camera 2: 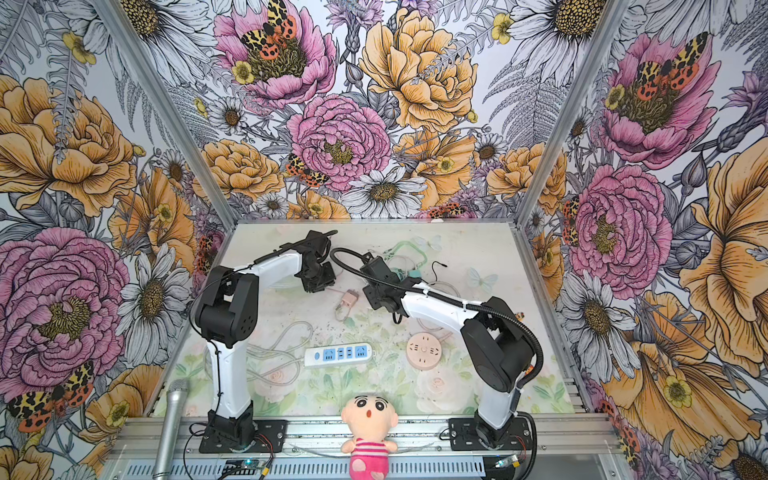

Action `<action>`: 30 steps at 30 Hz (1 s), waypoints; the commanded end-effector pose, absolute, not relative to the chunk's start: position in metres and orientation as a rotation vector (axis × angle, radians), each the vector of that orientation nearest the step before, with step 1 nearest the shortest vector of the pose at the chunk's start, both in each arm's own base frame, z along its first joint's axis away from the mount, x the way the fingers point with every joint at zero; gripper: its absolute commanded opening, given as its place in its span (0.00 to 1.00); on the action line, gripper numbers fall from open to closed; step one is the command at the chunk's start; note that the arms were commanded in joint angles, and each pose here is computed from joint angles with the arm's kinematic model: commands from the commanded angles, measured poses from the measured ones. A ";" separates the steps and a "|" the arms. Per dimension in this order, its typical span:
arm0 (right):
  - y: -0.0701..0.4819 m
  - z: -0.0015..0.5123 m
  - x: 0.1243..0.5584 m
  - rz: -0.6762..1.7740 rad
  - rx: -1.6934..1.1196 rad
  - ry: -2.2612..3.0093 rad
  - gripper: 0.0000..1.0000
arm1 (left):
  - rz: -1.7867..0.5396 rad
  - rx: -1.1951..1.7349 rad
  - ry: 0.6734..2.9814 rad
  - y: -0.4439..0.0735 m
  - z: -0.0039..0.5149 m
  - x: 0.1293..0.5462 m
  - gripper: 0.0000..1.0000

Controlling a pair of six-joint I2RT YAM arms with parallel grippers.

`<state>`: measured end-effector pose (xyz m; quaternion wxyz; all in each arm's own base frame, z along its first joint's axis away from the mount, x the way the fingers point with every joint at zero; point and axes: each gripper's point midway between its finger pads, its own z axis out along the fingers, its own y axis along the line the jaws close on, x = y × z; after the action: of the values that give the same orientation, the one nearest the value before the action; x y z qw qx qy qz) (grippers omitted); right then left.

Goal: Insert the plug

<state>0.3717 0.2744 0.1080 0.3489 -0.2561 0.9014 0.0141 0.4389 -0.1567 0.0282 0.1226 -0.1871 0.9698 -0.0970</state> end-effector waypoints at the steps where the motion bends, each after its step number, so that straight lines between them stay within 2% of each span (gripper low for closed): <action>1: 0.274 0.126 0.372 0.031 -0.646 2.278 0.61 | -0.269 -0.553 2.823 -0.162 0.025 0.444 0.23; 4: 0.271 0.127 0.370 0.023 -0.649 2.276 0.61 | -0.252 -0.558 2.817 -0.159 0.025 0.445 0.11; 8: 0.267 0.129 0.368 0.020 -0.639 2.272 0.60 | -0.246 -0.554 2.789 -0.152 0.036 0.448 0.00; 21: 0.276 0.134 0.359 0.160 -0.586 2.267 0.60 | -0.375 -0.386 2.581 -0.137 0.157 0.460 0.00; 28: 0.293 0.129 0.350 0.331 -0.532 2.270 0.60 | -0.342 -0.311 2.596 -0.138 0.170 0.451 0.00; 30: 0.297 0.128 0.349 0.365 -0.519 2.270 0.60 | -0.337 -0.308 2.558 -0.133 0.187 0.447 0.00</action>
<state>0.3508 0.2806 0.1053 0.3576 -0.2218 0.9028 0.0889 0.4579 -0.1364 0.1746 0.2626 -0.1325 0.9461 -0.1353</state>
